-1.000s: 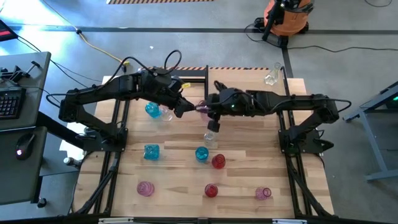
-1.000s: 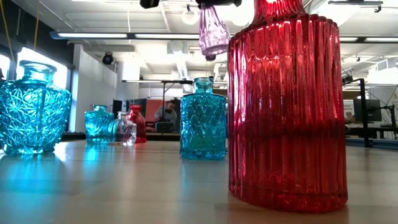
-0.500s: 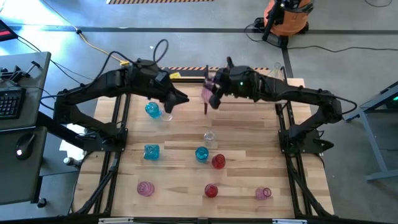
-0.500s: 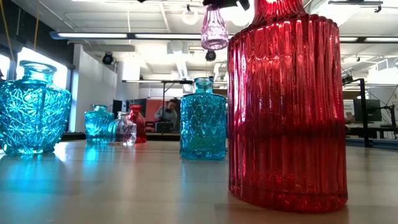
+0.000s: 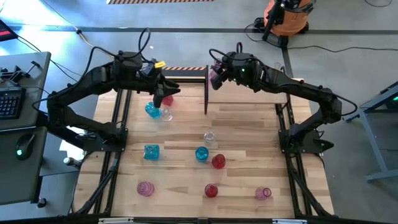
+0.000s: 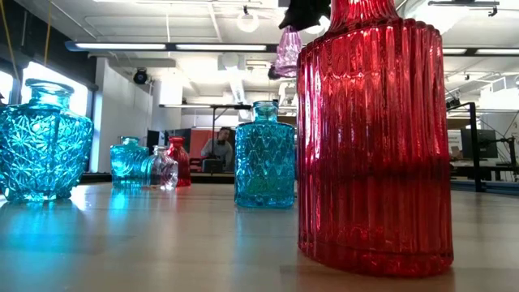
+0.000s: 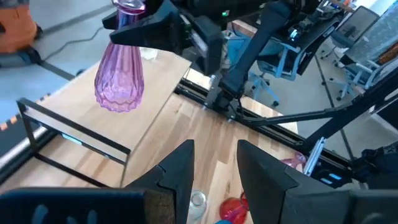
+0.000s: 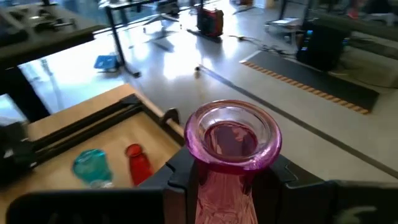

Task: Sort vases onto shelf
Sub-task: Put the top pink vase on the shelf

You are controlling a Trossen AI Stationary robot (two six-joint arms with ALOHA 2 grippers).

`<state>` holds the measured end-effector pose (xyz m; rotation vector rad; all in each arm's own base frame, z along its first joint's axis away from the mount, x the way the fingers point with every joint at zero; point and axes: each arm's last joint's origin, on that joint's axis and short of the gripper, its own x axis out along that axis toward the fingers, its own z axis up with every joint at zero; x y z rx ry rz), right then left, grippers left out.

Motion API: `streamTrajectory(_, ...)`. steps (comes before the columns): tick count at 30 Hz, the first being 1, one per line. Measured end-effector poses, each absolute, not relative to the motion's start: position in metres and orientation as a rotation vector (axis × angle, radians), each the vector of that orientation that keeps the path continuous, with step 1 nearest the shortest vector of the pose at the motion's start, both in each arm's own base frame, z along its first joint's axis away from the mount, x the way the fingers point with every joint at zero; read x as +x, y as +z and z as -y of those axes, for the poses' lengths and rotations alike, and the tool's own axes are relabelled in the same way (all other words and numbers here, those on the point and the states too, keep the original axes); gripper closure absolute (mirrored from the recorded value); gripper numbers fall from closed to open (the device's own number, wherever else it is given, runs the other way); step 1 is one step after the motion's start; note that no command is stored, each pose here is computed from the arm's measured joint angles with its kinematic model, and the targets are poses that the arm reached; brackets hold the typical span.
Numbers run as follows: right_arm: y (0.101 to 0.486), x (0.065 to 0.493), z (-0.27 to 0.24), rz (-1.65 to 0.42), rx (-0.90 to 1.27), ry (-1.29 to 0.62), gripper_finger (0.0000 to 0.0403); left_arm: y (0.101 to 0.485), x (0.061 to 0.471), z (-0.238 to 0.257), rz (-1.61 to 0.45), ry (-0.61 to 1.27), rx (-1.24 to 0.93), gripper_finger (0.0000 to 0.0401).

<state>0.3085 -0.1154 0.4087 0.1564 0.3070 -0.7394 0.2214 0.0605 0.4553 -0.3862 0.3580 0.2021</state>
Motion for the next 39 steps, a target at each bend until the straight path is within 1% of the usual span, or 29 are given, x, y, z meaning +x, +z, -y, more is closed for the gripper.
streamTrajectory(4, 0.408, 0.309, 0.123, -0.275, 0.204, -0.783, 0.032, 0.455, 0.22, -0.06, -0.367, 0.195, -0.348, 0.0288)
streamTrajectory(9, 0.401, 0.317, 0.132, -0.257, 0.211, -0.867, 0.0321, 0.453, 0.219, -0.061, -0.4, 0.192, -0.297, 0.0288)
streamTrajectory(16, 0.391, 0.321, 0.144, -0.254, 0.267, -0.907, 0.0323, 0.449, 0.215, -0.068, -0.437, 0.226, -0.299, 0.0288)
streamTrajectory(22, 0.38, 0.325, 0.159, -0.269, 0.272, -0.972, 0.0323, 0.447, 0.212, -0.075, -0.454, 0.25, -0.27, 0.0288)
streamTrajectory(32, 0.356, 0.334, 0.183, -0.312, 0.314, -1.031, 0.0324, 0.447, 0.206, -0.088, -0.454, 0.307, -0.259, 0.0288)
streamTrajectory(39, 0.35, 0.332, 0.194, -0.317, 0.323, -1.071, 0.0324, 0.447, 0.201, -0.1, -0.448, 0.364, -0.272, 0.0288)
